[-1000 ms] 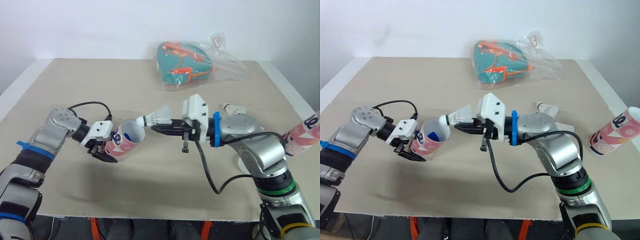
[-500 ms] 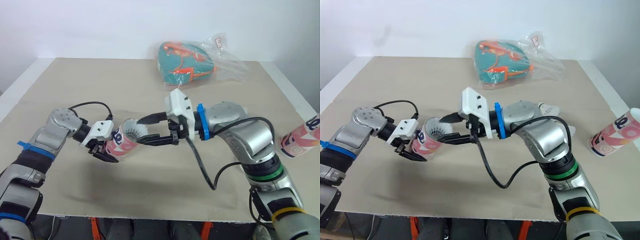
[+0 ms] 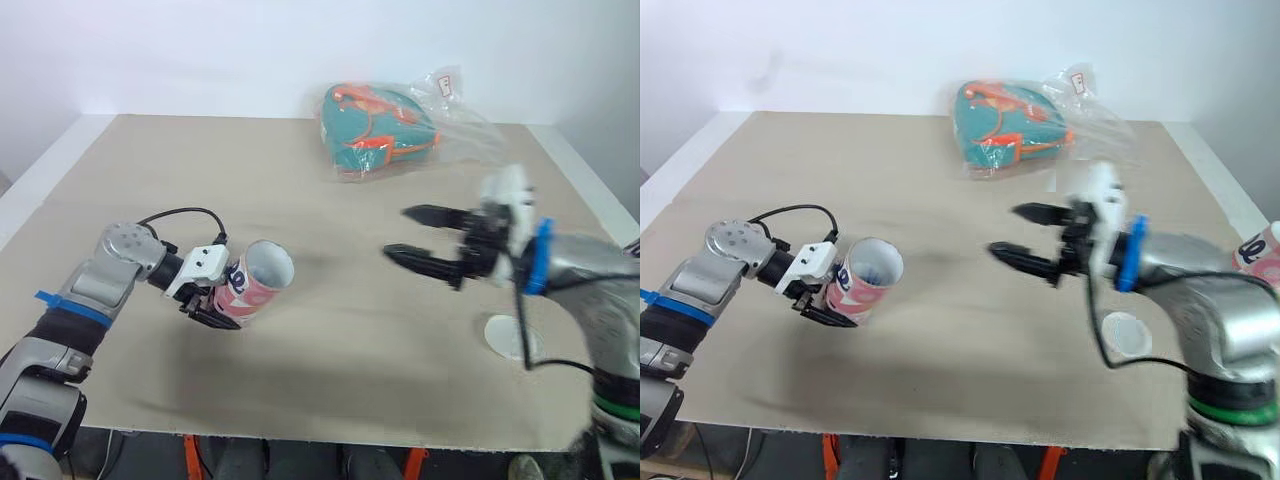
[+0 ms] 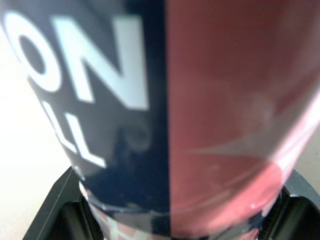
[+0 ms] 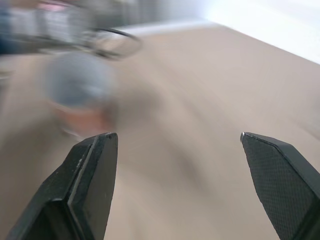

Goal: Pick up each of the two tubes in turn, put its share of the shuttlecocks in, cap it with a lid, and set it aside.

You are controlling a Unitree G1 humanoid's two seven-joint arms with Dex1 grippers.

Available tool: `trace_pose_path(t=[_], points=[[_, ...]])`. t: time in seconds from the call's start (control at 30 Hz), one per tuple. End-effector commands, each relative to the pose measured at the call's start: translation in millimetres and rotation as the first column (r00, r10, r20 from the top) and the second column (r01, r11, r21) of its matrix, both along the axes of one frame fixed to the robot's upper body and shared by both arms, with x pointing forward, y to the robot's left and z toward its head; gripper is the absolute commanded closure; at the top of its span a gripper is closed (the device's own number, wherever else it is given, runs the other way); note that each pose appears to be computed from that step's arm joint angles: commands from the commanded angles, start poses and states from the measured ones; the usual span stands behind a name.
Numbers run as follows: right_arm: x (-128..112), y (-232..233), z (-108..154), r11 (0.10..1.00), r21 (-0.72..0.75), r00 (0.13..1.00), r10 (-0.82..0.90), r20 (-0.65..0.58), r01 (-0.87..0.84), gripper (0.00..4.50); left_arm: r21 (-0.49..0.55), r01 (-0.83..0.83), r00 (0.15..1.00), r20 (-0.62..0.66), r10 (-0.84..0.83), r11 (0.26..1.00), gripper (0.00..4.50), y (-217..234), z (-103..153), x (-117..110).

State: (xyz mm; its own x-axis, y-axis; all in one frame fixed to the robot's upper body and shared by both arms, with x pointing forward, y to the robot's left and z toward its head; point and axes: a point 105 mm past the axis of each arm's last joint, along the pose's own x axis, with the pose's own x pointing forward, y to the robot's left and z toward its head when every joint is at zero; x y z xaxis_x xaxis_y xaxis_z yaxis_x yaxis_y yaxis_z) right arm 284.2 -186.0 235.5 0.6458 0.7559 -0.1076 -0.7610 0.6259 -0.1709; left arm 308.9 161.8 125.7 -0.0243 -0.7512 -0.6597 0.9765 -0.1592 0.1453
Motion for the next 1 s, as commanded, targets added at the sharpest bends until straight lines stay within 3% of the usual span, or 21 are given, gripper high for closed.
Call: trace_pose_path(t=[0.03,0.33,0.57,0.67,1.0], points=[[-16.3,-32.2,17.9,0.992,-0.026,0.99,-0.117,0.083,0.12,0.29,0.05,0.039,0.995,-0.096,-0.035,0.998,1.53,-1.3,-26.0,-13.8],[-36.5,-105.8,-31.3,0.932,-0.007,0.921,-0.358,-0.153,0.362,0.29,0.04,0.056,0.995,-0.09,-0.052,0.998,1.53,-5.6,-24.7,-14.2],[-25.7,-128.3,-67.0,0.887,0.013,0.861,-0.444,-0.247,0.461,0.29,0.04,0.056,0.995,-0.088,-0.052,0.998,1.53,-6.5,-23.9,-13.9],[-12.1,-136.5,-69.3,0.859,0.053,0.839,-0.481,-0.252,0.509,0.29,0.036,0.055,0.995,-0.089,-0.052,0.998,1.53,-7.1,-23.6,-13.9],[0.5,-136.3,-77.8,0.85,0.084,0.83,-0.479,-0.284,0.519,0.29,0.033,0.048,0.995,-0.093,-0.044,0.998,1.53,-6.0,-24.3,-15.4]])
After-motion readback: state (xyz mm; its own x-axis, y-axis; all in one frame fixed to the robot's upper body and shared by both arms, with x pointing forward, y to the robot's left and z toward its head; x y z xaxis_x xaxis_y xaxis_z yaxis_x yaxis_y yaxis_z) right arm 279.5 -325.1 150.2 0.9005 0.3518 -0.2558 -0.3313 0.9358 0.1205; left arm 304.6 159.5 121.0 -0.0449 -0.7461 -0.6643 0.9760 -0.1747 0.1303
